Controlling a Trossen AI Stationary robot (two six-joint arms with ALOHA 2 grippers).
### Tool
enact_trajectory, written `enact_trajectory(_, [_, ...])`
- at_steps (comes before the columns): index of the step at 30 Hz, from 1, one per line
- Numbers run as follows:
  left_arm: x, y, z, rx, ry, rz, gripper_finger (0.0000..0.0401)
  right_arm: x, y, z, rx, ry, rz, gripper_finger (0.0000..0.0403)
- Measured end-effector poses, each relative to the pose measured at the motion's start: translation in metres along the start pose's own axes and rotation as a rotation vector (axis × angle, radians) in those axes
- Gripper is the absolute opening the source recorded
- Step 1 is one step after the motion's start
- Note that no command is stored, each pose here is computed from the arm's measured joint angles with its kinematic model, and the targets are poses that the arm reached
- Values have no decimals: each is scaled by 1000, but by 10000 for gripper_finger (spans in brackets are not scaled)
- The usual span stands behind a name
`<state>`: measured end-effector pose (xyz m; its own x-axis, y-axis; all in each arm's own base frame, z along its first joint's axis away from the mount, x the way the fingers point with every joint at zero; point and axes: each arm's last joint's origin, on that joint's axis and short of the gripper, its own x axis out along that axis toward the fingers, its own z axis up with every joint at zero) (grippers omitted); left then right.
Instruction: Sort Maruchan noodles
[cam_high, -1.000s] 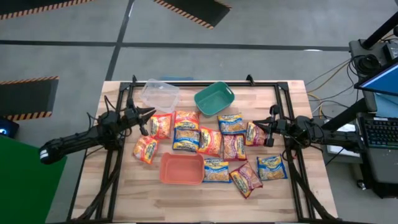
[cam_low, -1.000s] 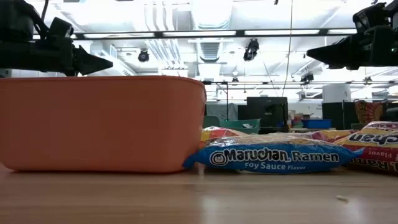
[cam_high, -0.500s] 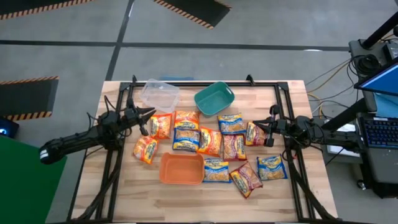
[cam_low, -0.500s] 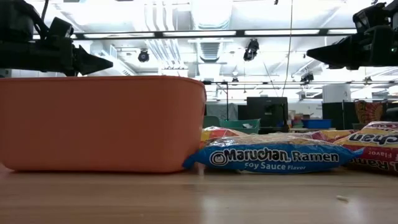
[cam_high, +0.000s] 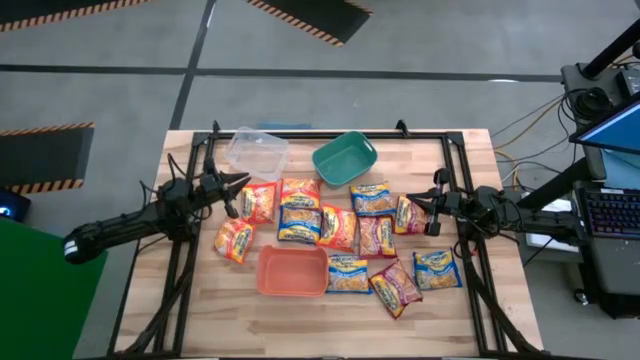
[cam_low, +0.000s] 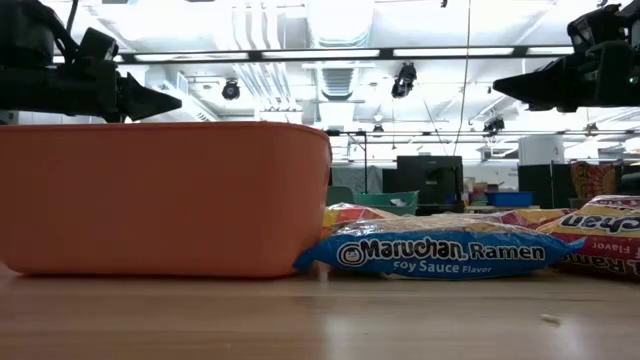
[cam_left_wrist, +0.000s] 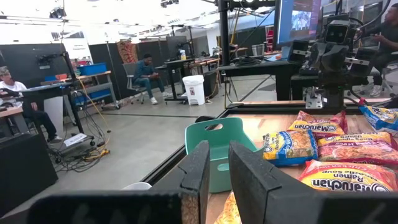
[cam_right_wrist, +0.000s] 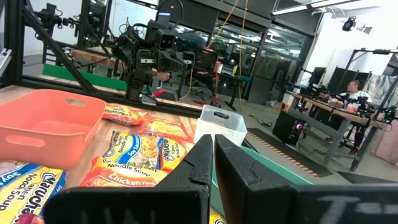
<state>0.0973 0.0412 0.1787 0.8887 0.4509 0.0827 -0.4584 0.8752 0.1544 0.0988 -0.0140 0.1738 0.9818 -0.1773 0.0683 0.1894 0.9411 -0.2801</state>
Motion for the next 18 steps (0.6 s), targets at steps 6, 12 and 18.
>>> enact_trajectory(6, [0,0,0,0,0,0,43,0,0,0,0,0,0,9])
enact_trajectory(12, [0,0,0,0,0,0,43,0,0,0,0,0,0,9])
enact_trajectory(18, [0,0,0,0,0,0,43,0,0,0,98,-8,16,9])
